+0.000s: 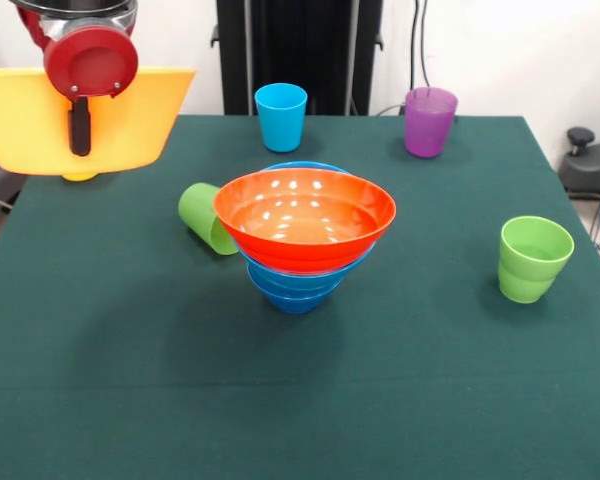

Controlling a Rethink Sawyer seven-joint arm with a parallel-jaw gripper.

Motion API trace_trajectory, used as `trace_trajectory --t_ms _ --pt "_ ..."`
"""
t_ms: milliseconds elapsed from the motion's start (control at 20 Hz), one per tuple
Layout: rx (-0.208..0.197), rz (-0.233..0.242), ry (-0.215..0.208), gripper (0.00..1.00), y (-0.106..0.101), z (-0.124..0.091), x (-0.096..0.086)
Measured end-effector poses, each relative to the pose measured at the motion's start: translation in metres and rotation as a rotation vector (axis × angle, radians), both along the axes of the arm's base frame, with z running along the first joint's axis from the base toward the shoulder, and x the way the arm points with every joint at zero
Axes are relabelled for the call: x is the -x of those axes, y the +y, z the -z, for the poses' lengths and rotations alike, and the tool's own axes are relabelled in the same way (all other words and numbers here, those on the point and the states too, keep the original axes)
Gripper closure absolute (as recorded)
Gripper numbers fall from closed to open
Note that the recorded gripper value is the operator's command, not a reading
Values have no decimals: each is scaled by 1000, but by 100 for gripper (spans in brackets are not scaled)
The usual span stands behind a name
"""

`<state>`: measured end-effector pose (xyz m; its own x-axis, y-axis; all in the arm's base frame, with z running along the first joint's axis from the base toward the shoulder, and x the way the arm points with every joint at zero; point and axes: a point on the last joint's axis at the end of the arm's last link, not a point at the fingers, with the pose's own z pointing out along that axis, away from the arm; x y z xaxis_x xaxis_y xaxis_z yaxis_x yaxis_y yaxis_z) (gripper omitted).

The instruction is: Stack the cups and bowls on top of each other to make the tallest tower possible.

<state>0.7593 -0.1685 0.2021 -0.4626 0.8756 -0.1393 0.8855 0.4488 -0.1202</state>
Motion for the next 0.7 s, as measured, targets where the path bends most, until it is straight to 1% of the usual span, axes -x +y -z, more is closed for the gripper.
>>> trace_trajectory --t_ms 400,700 --pt "8 -11 -7 100 3 0 -6" --pt "17 -20 -23 100 3 -5 -14"
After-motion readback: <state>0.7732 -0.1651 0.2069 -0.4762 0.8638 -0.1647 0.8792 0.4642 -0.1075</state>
